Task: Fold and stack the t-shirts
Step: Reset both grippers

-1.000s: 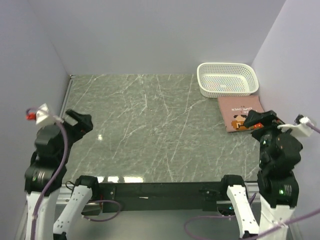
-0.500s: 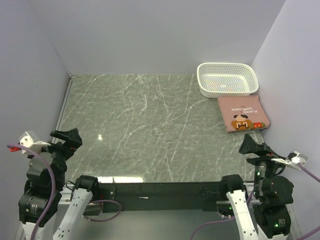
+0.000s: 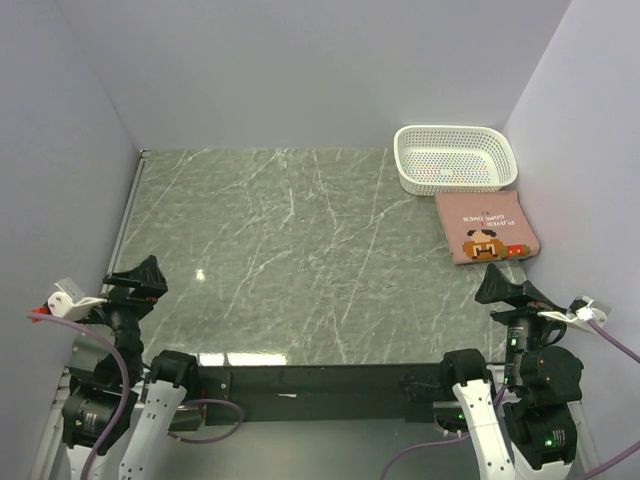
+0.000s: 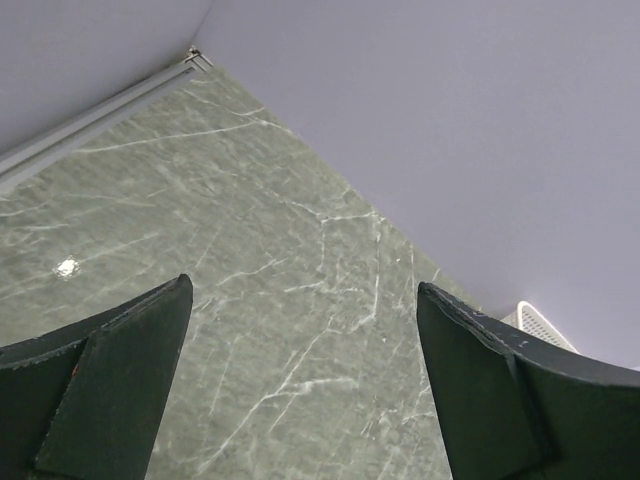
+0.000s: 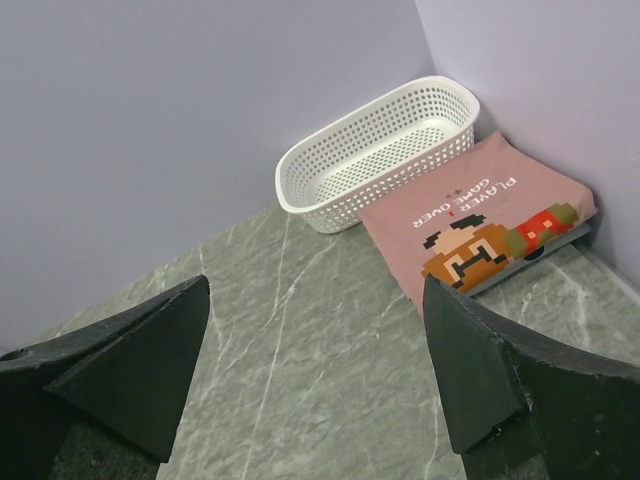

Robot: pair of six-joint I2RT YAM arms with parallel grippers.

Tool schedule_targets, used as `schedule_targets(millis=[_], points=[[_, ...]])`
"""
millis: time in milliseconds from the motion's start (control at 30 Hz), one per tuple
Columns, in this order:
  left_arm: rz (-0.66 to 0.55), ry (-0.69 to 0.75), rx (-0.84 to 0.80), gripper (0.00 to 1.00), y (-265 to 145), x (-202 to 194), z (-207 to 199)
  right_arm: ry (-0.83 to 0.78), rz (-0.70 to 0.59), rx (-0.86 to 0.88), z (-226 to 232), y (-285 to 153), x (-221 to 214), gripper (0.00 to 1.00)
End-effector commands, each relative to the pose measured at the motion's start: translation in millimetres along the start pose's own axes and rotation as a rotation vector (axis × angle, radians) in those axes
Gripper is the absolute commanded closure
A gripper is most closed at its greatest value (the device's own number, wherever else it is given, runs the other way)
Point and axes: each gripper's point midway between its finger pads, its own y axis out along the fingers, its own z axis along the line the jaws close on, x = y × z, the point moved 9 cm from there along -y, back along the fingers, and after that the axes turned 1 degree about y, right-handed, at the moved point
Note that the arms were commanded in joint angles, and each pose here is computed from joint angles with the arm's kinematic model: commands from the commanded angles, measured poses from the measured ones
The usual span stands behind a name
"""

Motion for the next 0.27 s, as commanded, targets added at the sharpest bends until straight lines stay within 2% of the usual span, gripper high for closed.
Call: schedule_targets(millis=[0,233], points=[[-0.100,-0.074,-0.077,0.01,5.1,5.1,-7.5,0.011,-0.061,0.036,3.2,-2.9,10.5,0.07],[-0.088,-0.024,-0.093,0.00,22.2,-7.2,-11.3,0.003,-0.048,0.051,5.1,1.7,6.1,0.07]])
